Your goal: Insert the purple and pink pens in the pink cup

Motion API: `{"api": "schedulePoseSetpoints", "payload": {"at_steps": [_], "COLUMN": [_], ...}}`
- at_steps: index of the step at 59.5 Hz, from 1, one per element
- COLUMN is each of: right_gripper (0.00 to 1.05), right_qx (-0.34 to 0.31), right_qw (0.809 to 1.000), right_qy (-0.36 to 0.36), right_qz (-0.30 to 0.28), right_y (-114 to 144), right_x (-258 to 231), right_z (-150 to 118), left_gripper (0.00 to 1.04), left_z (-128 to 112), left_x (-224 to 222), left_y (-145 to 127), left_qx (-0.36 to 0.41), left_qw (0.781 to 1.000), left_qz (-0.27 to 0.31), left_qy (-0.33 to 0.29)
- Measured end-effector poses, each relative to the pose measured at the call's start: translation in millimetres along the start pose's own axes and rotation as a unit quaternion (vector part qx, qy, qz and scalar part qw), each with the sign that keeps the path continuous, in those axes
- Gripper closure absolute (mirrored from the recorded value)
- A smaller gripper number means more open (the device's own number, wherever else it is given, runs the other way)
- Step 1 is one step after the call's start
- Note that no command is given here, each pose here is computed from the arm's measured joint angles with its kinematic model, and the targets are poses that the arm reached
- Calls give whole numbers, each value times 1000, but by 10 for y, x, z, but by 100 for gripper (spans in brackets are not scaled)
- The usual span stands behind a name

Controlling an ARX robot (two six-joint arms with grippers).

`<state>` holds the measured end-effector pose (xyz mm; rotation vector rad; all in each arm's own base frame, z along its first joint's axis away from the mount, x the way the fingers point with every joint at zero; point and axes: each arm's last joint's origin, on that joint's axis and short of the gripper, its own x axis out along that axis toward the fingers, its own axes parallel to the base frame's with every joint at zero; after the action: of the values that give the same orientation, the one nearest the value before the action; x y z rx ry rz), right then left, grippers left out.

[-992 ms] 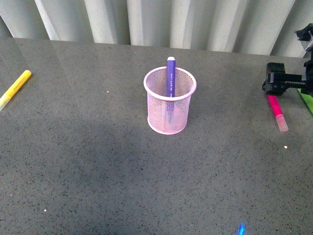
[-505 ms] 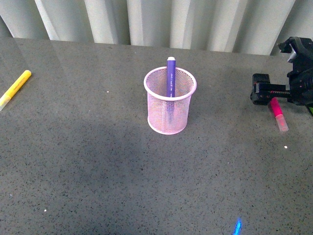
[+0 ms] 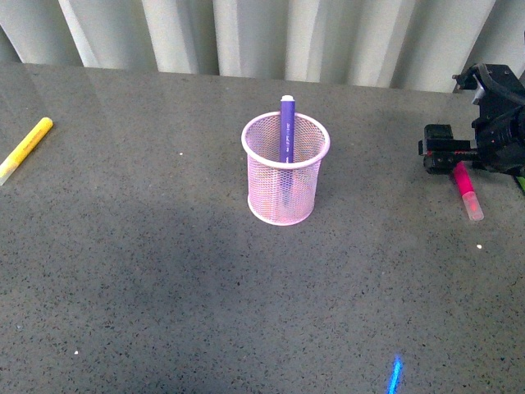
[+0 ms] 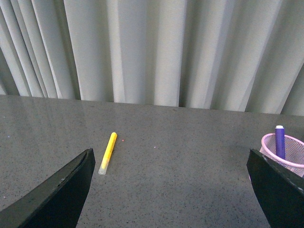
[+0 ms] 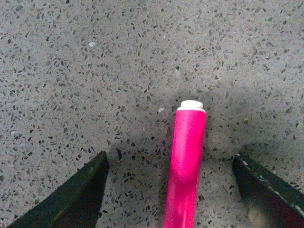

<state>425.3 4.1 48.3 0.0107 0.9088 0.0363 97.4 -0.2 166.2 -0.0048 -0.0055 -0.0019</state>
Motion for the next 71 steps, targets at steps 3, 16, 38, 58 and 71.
{"api": "schedulePoseSetpoints", "payload": {"at_steps": [3, 16, 38, 58, 71], "right_gripper": [37, 70, 93, 93, 93], "right_qx": [-1, 2, 16, -62, -117], "right_qw": [1000, 1000, 999, 982, 938], "right_qy": [1, -2, -27, -177, -324], "right_qz": [0, 3, 3, -14, 34], "right_y": [0, 1, 8, 112, 477], "right_x": [5, 31, 34, -224, -727], "right_z": [5, 24, -9, -97, 248], "left_gripper": [7, 7, 7, 7, 7], "left_z": [0, 0, 0, 0, 0], "left_x": [0, 0, 0, 0, 0], "left_y": [0, 0, 0, 0, 0], "left_qx": [0, 0, 0, 0, 0], "left_qw": [1000, 1000, 1000, 1000, 1000], "left_qz": [0, 0, 0, 0, 0], "left_qy": [0, 0, 0, 0, 0]}}
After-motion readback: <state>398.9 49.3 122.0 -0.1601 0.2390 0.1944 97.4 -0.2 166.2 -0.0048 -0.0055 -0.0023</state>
